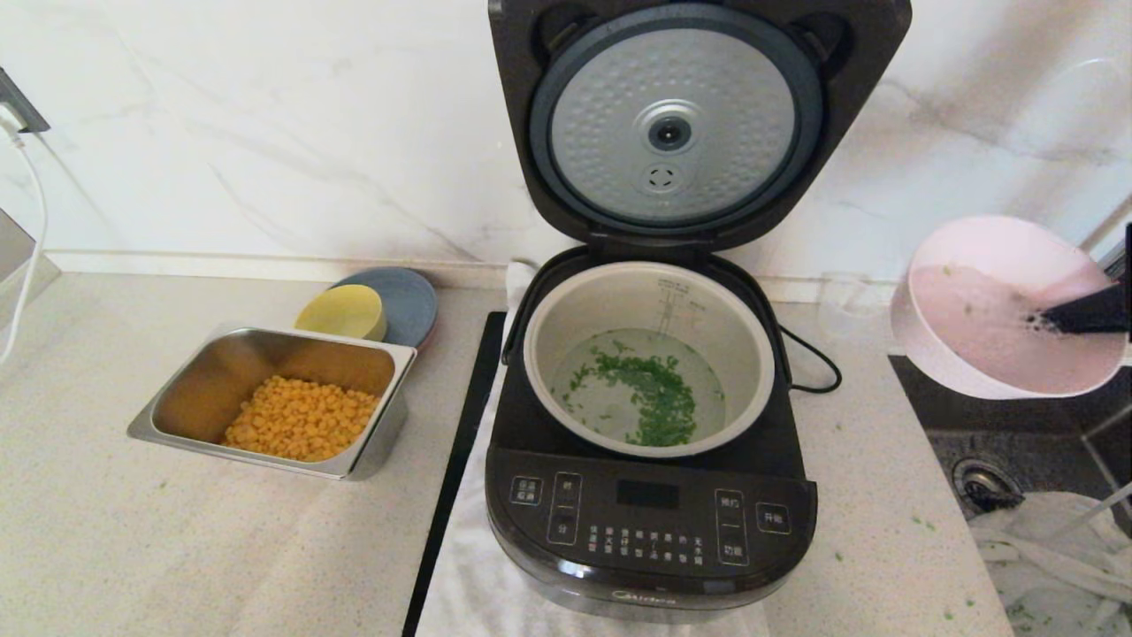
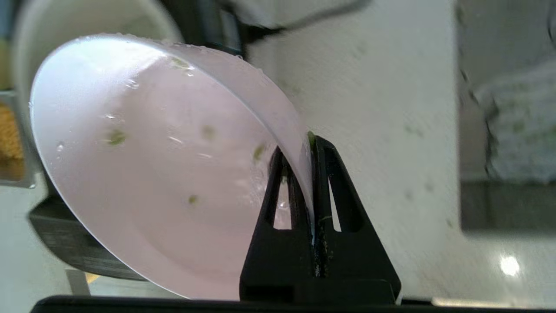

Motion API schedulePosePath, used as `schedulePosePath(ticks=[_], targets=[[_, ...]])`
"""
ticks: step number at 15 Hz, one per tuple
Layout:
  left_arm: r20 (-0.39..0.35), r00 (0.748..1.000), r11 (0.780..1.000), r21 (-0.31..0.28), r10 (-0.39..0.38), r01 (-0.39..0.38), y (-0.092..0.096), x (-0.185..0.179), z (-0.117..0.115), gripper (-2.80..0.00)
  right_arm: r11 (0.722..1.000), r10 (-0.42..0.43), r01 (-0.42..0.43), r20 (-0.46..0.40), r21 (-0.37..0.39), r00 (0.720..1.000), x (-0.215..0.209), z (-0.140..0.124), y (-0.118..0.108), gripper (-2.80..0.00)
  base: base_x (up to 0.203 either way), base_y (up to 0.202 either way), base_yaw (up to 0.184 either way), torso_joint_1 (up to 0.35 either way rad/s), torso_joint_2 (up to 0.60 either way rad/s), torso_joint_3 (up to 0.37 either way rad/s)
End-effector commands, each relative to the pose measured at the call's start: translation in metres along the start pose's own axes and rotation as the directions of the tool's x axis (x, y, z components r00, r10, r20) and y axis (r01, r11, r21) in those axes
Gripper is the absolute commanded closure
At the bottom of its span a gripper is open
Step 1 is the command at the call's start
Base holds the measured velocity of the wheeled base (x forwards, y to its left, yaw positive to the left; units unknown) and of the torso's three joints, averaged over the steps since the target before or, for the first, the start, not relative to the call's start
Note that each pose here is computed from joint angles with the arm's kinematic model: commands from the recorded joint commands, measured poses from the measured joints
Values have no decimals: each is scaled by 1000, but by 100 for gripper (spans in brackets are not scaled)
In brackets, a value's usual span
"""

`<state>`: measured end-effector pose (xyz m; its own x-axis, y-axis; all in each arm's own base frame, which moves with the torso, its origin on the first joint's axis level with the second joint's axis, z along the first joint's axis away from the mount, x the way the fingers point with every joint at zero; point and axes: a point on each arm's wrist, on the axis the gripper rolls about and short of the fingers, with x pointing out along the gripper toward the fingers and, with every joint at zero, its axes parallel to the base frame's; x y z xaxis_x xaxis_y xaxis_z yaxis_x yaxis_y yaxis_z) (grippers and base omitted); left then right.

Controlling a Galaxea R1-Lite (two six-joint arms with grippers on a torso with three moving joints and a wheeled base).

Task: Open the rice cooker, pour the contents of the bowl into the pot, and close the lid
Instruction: Pour the water from the bowl into the rice cooker

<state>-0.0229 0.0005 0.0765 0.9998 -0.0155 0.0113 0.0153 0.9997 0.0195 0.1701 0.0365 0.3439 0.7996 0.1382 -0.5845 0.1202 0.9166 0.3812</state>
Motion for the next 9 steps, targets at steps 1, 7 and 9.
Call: schedulePosePath(ticks=[1,7,9], targets=[[-7,1000,1000,0,0,0,0,1,-2,0,997,24,-25,-11,-66,1000,14,1,31,0,0,0,0,0,0,0],[-7,1000,1000,0,0,0,0,1,-2,0,980,66,-70,-27,-186,997,42,-8,92,0,0,0,0,0,0,0],[-7,1000,1000,0,0,0,0,1,-2,0,976,79,-87,-46,-200,996,51,-12,106,0,0,0,0,0,0,0]])
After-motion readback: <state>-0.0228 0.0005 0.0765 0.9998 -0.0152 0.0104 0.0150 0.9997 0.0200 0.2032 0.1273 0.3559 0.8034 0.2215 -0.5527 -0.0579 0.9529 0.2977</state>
